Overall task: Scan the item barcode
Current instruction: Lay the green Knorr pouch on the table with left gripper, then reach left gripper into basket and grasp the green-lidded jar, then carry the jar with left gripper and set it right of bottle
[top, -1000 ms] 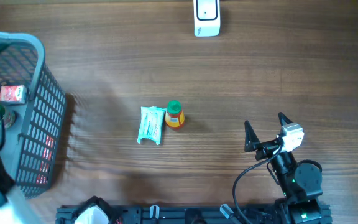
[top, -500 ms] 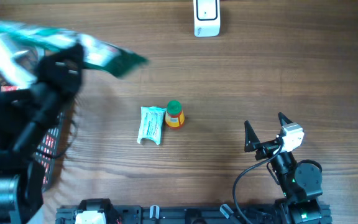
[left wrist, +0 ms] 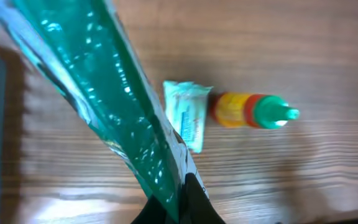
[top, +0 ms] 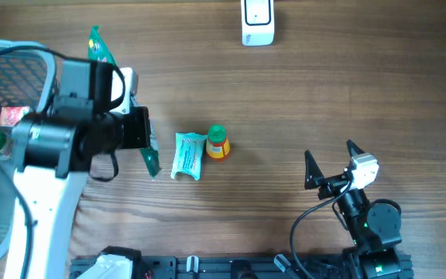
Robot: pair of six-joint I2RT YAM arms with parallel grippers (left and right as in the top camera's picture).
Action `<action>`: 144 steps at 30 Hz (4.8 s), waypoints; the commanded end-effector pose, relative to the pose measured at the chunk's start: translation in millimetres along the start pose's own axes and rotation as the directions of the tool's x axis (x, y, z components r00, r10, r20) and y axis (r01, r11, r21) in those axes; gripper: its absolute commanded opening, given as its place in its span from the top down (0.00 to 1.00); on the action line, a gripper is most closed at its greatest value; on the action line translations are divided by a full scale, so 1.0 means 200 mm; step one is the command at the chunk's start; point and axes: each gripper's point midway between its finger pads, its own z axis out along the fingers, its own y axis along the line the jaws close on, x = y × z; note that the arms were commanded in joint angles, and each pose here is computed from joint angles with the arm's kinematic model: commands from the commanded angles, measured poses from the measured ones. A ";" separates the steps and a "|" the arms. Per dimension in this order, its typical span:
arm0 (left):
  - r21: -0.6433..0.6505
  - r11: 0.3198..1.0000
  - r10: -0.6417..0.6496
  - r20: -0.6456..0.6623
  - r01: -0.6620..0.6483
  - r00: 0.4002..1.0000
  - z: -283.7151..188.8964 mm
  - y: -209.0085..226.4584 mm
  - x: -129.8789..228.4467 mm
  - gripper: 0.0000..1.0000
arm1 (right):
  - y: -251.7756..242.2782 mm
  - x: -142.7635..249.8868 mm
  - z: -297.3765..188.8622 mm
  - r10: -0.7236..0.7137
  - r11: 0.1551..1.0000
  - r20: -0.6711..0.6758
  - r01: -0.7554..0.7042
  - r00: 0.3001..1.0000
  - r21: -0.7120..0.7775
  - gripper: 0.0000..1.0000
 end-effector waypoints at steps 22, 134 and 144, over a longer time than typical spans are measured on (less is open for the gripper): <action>-0.033 0.973 0.210 -0.286 -0.229 0.935 0.83 -0.25 0.30 0.96 | 0.01 0.00 0.00 0.016 1.000 0.001 -0.016 1.000 -0.011 0.00; 0.378 0.388 -0.866 0.463 0.841 0.192 -0.47 0.38 -0.64 0.47 | 0.01 0.00 0.00 0.016 1.000 0.001 -0.016 1.000 -0.011 0.00; 0.333 0.683 -0.728 0.229 0.651 0.646 -0.07 -0.59 -0.55 0.47 | 0.01 0.00 0.00 0.016 1.000 0.001 -0.016 1.000 -0.011 0.00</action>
